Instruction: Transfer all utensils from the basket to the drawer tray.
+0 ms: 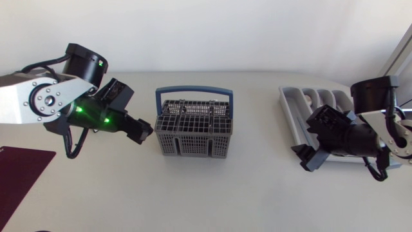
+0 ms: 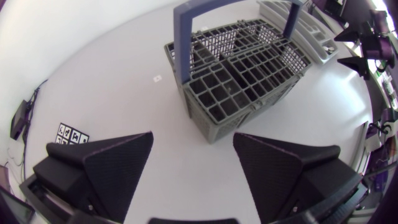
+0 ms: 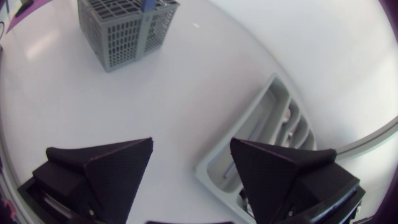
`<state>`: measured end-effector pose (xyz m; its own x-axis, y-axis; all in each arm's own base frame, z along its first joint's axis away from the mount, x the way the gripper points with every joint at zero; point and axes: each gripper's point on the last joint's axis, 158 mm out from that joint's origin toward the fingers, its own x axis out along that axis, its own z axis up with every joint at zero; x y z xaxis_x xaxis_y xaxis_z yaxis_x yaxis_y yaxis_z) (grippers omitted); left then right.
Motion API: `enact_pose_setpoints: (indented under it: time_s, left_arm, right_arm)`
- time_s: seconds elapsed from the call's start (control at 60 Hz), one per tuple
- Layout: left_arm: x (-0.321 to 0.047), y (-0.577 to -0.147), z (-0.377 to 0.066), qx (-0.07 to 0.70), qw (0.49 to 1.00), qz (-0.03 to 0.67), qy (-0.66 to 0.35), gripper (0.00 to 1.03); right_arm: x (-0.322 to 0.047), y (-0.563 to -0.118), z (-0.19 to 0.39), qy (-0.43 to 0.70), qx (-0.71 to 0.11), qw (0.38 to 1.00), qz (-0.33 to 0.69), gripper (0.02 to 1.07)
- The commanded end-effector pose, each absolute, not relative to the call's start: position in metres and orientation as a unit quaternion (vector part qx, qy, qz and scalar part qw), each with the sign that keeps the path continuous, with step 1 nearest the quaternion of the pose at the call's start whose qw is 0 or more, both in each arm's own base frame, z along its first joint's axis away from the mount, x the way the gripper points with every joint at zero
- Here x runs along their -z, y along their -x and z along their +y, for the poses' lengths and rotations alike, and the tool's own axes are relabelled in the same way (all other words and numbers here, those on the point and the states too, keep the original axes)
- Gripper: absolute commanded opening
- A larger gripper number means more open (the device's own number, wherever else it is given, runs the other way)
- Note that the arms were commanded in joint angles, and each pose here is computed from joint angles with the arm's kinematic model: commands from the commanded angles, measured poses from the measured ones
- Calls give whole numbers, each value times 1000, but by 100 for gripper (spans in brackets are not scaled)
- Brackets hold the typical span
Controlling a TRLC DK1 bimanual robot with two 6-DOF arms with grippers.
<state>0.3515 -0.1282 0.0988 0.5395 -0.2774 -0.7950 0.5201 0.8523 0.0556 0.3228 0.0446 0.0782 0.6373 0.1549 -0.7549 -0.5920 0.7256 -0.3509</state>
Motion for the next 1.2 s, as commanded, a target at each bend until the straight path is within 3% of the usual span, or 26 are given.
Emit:
enact_pose_setpoints:
  time_s: [0.0,0.233,0.3,0.517,0.783,1.183]
  left_arm:
    - [-94,-344,-122,226,868,417,-147,89]
    - [-88,-336,-119,226,874,403,-147,89]
    - [-87,-336,-116,222,878,399,-145,93]
    - [-92,-337,-101,203,889,386,-137,95]
    - [-108,-330,-97,192,904,357,-131,98]
    - [-124,-308,-87,178,926,307,-128,98]
  right_arm:
    - [-85,-318,69,256,-237,863,365,92]
    - [-98,-307,117,168,-314,861,363,92]
    - [-99,-303,126,158,-328,858,362,103]
    - [-97,-298,132,160,-342,853,359,103]
    - [-101,-297,113,144,-301,872,358,103]
    - [-142,-284,81,155,-234,923,265,103]
